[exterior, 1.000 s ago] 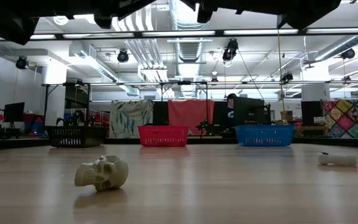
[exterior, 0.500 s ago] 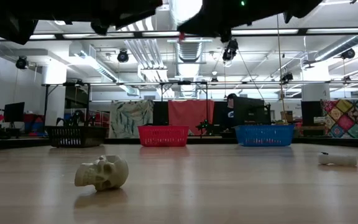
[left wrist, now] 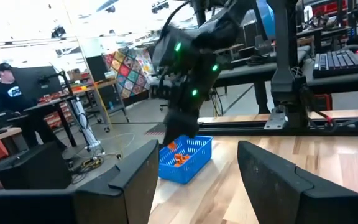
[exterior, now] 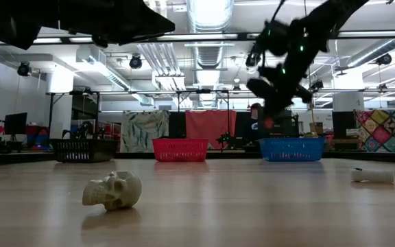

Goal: Sort Halloween decoration
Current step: Put the orange skeleton toy into the blue bin, then put the white skull toy into the red bin

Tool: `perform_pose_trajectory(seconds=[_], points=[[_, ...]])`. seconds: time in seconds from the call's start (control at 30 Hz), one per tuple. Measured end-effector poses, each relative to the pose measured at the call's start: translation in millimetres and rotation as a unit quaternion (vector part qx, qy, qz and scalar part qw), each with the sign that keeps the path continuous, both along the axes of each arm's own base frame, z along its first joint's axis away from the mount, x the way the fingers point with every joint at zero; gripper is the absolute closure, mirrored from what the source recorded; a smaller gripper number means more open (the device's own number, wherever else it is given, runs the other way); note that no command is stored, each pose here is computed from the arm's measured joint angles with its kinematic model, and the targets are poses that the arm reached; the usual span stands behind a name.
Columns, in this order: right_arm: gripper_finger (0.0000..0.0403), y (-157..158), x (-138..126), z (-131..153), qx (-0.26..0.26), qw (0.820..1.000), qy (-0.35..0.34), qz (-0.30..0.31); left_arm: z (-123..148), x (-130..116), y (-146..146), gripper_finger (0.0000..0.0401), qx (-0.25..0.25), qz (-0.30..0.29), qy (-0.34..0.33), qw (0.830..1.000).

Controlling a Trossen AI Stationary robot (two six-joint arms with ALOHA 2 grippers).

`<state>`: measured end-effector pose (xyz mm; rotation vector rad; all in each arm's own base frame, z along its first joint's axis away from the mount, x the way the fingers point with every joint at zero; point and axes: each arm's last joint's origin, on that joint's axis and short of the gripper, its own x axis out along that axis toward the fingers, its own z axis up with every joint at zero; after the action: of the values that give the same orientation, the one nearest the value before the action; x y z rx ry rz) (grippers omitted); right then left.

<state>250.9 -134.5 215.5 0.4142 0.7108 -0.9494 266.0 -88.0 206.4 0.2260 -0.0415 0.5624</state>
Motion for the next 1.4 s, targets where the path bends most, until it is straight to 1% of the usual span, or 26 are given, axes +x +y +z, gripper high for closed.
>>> perform_pose_trajectory(seconds=[0.07, 0.13, 0.33, 0.43, 0.5, 0.73, 0.83, 0.93, 1.07, 1.2, 1.4], points=[[0.0383, -10, -6, -10, 0.021, 0.999, 0.024, -0.031, 0, 0, 0, 0.02, -0.001, 0.0, 0.0, 1.0], [0.0383, -18, -11, -17, 0.033, 0.997, 0.042, -0.048, 0, 0, 0, 0.02, -0.001, 0.0, 0.0, 1.0], [0.0383, -35, -16, -33, 0.048, 0.994, 0.065, -0.079, -1, 0, 0, 0.02, -0.001, -0.001, 0.003, 1.0], [0.0374, -40, -16, -40, 0.053, 0.992, 0.075, -0.088, -2, 0, 0, 0.02, 0.001, 0.0, 0.007, 1.0], [0.0357, -42, -16, -43, 0.053, 0.991, 0.077, -0.091, -2, 0, 0, 0.02, 0.002, 0.0, 0.009, 1.0], [0.0273, -43, -15, -45, 0.052, 0.992, 0.076, -0.092, -4, 1, 0, 0.02, 0.002, -0.001, 0.016, 1.0], [0.0247, -43, -15, -45, 0.052, 0.992, 0.075, -0.092, -4, 1, 0, 0.02, 0.002, -0.001, 0.016, 1.0], [0.0231, -44, -13, -42, 0.05, 0.992, 0.072, -0.092, -4, 1, 0, 0.02, 0.0, -0.001, 0.015, 1.0], [0.0221, -46, -9, -32, 0.047, 0.994, 0.058, -0.082, -4, 1, 0, 0.02, -0.008, -0.002, 0.01, 1.0], [0.0222, -42, -2, -18, 0.034, 0.996, 0.039, -0.067, -4, 1, 0, 0.02, -0.009, -0.002, 0.009, 1.0], [0.0232, -27, 10, 8, 0.008, 1.0, 0.016, -0.022, -4, 0, 0, 0.02, -0.011, -0.001, 0.008, 1.0]])
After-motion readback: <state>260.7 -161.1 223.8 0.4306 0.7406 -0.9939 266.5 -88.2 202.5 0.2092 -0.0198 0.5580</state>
